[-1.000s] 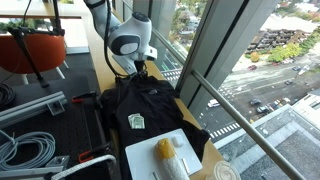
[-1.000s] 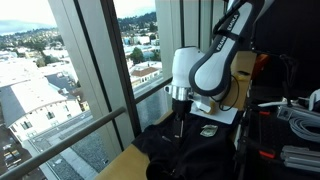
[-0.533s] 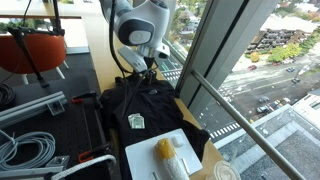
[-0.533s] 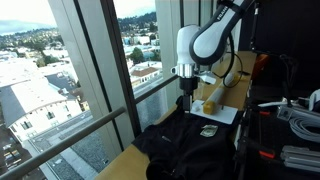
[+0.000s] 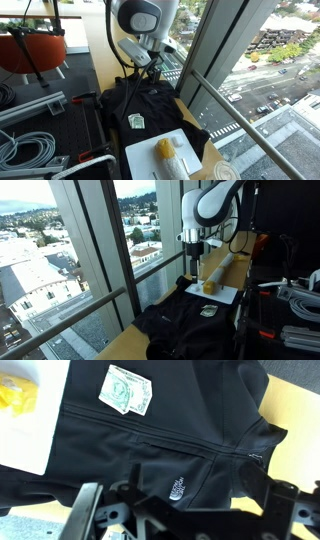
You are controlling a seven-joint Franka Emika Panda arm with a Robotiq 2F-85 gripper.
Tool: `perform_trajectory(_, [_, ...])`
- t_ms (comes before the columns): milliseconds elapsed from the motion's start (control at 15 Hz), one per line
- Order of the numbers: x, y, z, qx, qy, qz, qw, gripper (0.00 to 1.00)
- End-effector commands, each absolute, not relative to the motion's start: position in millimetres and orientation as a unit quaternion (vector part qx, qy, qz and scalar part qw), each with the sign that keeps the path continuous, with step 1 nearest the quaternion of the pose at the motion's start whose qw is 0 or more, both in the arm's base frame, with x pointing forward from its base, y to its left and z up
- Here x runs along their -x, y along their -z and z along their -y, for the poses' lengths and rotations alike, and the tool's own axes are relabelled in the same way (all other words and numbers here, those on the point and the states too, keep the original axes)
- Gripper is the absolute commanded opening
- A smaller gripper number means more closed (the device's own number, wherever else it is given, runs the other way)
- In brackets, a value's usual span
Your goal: Close the zip of the jersey
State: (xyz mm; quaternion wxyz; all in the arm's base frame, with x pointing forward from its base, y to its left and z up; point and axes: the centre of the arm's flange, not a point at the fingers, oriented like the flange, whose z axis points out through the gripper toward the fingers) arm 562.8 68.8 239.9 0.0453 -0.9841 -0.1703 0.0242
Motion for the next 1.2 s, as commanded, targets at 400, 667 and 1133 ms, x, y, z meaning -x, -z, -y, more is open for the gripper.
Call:
perform_trajectory(400, [-541, -257, -49, 0.988, -0.023, 0.153, 0.018, 1.00])
perform_trajectory(667, [-534, -261, -47, 0.988, -0.023, 0.152, 0.014, 1.00])
perform_trajectory(1133, [-534, -261, -47, 0.988, -0.023, 0.152, 0.014, 1.00])
